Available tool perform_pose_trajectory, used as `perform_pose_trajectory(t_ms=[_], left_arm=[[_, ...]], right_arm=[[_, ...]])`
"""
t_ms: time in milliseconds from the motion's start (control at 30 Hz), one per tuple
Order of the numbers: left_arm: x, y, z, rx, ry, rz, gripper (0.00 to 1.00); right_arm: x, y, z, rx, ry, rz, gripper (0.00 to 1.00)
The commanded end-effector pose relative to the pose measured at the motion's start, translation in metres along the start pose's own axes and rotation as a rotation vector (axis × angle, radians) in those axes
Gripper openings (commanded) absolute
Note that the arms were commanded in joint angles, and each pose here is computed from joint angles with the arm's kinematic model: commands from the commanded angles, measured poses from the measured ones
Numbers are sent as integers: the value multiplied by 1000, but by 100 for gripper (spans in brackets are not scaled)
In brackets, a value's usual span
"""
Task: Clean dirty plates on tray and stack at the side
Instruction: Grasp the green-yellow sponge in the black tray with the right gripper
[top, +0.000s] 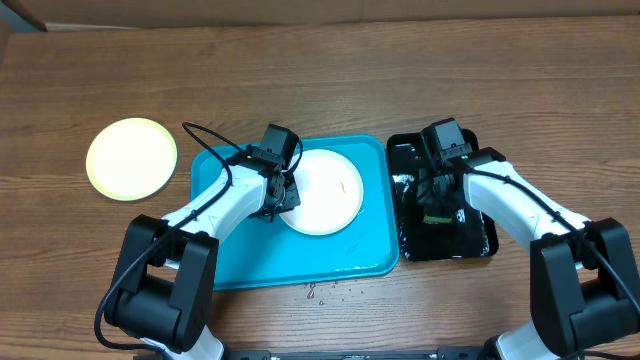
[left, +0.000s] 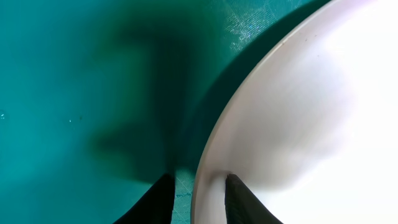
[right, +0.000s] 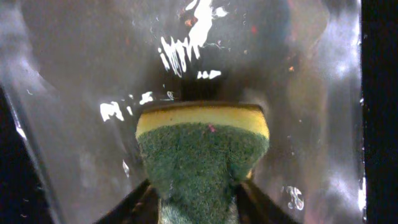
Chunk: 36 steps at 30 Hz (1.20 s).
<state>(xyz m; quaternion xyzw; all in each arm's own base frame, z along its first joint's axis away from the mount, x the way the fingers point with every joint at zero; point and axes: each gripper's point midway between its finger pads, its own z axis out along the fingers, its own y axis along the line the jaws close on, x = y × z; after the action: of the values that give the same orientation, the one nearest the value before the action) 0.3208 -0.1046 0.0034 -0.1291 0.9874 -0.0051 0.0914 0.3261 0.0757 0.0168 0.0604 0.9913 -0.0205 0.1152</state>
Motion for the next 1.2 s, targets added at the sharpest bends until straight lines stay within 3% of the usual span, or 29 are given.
perform_pose_trajectory(t_ms=[0, 100, 167, 200, 367, 467, 633, 667, 967, 1167], left_arm=[[19, 12, 17, -48, 65, 1, 29], [19, 12, 17, -48, 66, 1, 29], [19, 12, 17, -48, 66, 1, 29], [19, 12, 17, -48, 65, 1, 29], [19, 12, 17, -49, 66, 1, 29], [19, 12, 17, -48, 66, 1, 28], [19, 12, 17, -48, 65, 0, 29], [19, 12, 17, -48, 65, 1, 30], [20, 13, 17, -50, 68, 1, 39], [20, 12, 17, -49, 67, 1, 39]], right_arm=[[1, -3, 3, 9, -2, 1, 24], [-3, -2, -2, 9, -3, -22, 26], [-5, -1, -8, 10, 7, -22, 62], [-5, -1, -12, 8, 16, -23, 71], [6, -6, -12, 27, 62, -24, 76], [16, -9, -3, 33, 77, -23, 66], [25, -6, 10, 3, 72, -22, 9], [25, -3, 10, -11, 72, -21, 4], [-13, 7, -62, -44, 29, -19, 4], [-5, 3, -64, -34, 53, -14, 4]])
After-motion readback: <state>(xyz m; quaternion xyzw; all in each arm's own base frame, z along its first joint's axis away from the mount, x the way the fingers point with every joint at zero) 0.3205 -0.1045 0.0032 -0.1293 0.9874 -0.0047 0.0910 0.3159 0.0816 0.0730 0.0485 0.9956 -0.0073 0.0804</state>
